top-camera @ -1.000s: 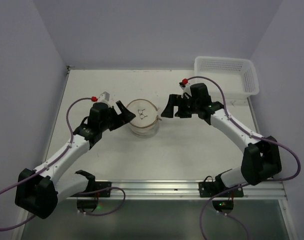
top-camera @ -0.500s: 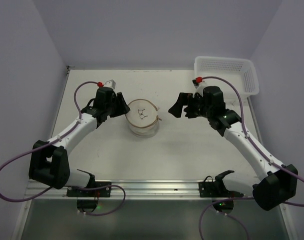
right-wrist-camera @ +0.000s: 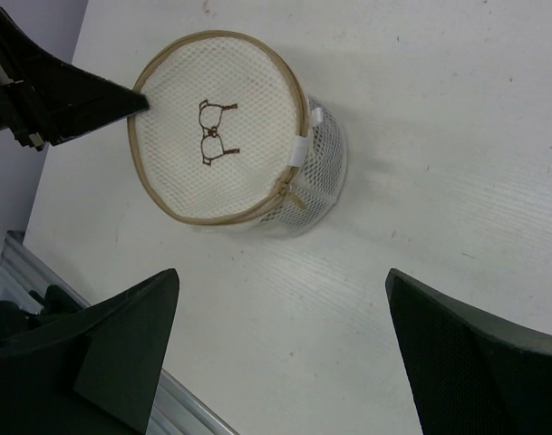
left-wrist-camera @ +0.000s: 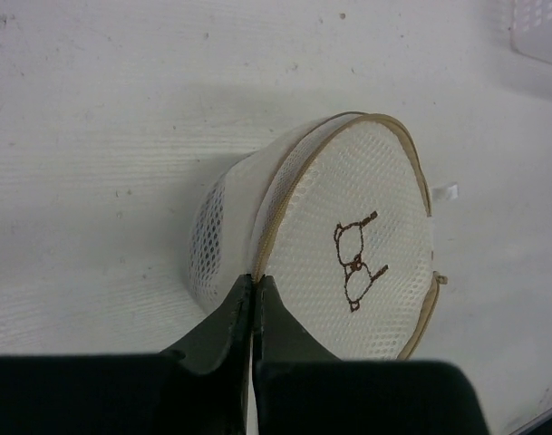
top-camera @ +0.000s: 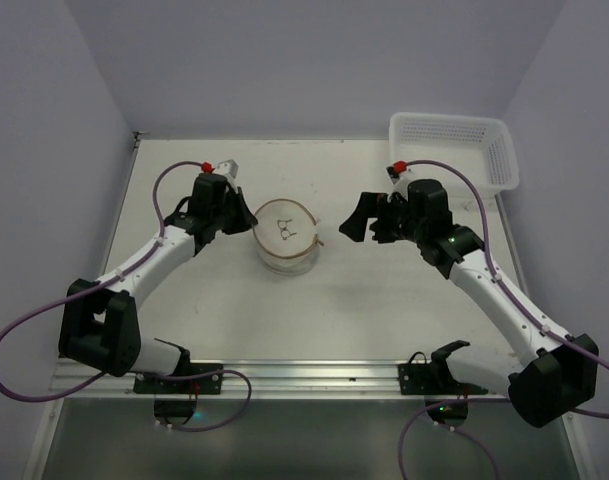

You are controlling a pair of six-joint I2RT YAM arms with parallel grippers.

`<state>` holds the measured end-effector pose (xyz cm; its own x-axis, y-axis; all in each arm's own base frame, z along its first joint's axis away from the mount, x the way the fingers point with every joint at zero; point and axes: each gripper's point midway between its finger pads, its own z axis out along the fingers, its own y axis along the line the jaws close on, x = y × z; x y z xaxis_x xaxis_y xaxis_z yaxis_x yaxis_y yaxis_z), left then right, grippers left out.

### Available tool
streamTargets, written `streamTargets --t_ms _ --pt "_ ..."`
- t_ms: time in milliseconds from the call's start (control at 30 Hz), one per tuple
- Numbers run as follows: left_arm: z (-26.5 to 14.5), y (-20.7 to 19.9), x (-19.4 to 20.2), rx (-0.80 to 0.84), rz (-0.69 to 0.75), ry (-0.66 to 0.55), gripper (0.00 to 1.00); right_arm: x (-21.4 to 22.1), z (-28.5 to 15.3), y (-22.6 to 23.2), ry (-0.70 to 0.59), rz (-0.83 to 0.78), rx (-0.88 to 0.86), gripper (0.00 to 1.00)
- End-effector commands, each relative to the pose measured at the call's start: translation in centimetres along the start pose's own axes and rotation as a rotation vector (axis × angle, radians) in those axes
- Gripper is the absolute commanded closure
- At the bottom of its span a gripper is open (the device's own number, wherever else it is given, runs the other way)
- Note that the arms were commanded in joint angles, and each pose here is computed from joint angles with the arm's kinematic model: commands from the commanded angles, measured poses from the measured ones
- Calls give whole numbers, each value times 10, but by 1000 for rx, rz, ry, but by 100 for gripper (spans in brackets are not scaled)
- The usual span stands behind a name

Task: Unzip the laundry bag and remove the bra

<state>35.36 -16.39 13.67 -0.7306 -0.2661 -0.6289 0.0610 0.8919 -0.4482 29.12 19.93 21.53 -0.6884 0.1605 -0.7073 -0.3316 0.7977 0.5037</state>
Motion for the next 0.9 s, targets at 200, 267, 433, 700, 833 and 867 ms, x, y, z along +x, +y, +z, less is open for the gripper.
streamTargets --t_ms 200,267,433,700,833,867 --pt "-24 -63 -33 146 148 -120 97 -10 -17 3 -85 7 6 3" --pt "-28 -78 -34 176 181 -128 97 -13 -23 4 -109 7 11 3" --pt "-36 -124 -16 266 272 -117 92 -23 -42 1 -197 11 44 3" --pt "-49 -199 29 418 466 -101 74 -42 -90 -3 -399 7 100 1" --pt "-49 -226 58 478 532 -58 64 -42 -105 -8 -449 -1 124 1" --pt "-44 -232 63 490 537 -54 59 -41 -107 -9 -454 1 129 1"
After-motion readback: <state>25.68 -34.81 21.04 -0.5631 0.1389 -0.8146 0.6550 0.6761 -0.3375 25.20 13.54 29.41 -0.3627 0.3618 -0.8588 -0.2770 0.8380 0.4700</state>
